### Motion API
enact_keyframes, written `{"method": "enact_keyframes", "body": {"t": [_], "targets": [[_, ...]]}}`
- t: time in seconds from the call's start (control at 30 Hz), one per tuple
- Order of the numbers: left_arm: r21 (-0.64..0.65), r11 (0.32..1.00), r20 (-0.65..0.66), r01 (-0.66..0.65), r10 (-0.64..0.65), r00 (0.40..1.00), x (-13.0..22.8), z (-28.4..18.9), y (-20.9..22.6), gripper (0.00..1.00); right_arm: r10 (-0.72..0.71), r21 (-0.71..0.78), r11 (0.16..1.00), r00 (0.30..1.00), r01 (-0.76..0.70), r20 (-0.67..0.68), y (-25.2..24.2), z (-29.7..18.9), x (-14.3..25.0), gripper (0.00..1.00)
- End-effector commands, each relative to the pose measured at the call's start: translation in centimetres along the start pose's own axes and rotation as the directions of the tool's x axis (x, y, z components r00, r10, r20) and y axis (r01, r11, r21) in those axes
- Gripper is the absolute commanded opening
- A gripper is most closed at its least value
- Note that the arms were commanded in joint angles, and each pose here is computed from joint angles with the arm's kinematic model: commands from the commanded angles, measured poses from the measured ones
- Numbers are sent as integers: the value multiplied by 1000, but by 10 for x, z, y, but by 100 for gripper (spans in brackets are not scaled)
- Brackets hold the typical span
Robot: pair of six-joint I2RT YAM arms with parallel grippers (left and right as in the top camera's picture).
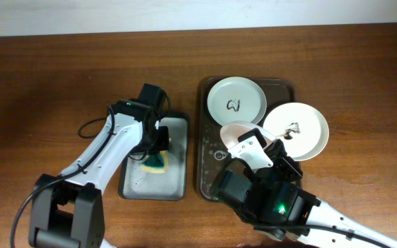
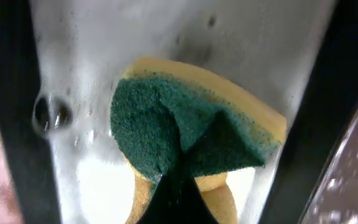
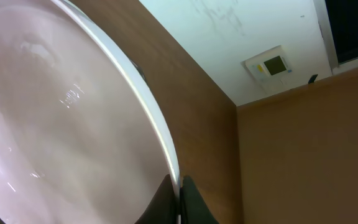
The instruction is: Clean dirty plates on tray and stack at the side
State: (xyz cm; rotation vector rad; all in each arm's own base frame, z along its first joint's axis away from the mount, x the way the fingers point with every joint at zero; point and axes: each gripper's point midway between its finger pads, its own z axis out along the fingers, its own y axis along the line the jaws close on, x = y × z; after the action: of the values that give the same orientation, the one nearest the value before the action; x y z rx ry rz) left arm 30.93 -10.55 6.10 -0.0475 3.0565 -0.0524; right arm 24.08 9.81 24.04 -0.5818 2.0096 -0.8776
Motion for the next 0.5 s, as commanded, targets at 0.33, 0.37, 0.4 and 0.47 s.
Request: {"method": "enact_keyframes", "body": {"t": [0.33,0.37,0.4,0.47], "targets": [[6,1000,-8,-7,7,1000,15,28,6,0,31,-2,1000,999,-31,17,-5,-4,-8,4],[6,1000,-8,-6,6,1000,15,28,6,0,32,-3,999,999,-32,17,-4,-4,-8,4],[6,1000,-8,-7,7,1000,15,28,6,0,33,-3,999,999,-33,18,-4,-4,-8,4],[6,1000,-8,-7,7,1000,15,28,6,0,32,-3,999,999,-32,17,-4,-4,-8,4]]}}
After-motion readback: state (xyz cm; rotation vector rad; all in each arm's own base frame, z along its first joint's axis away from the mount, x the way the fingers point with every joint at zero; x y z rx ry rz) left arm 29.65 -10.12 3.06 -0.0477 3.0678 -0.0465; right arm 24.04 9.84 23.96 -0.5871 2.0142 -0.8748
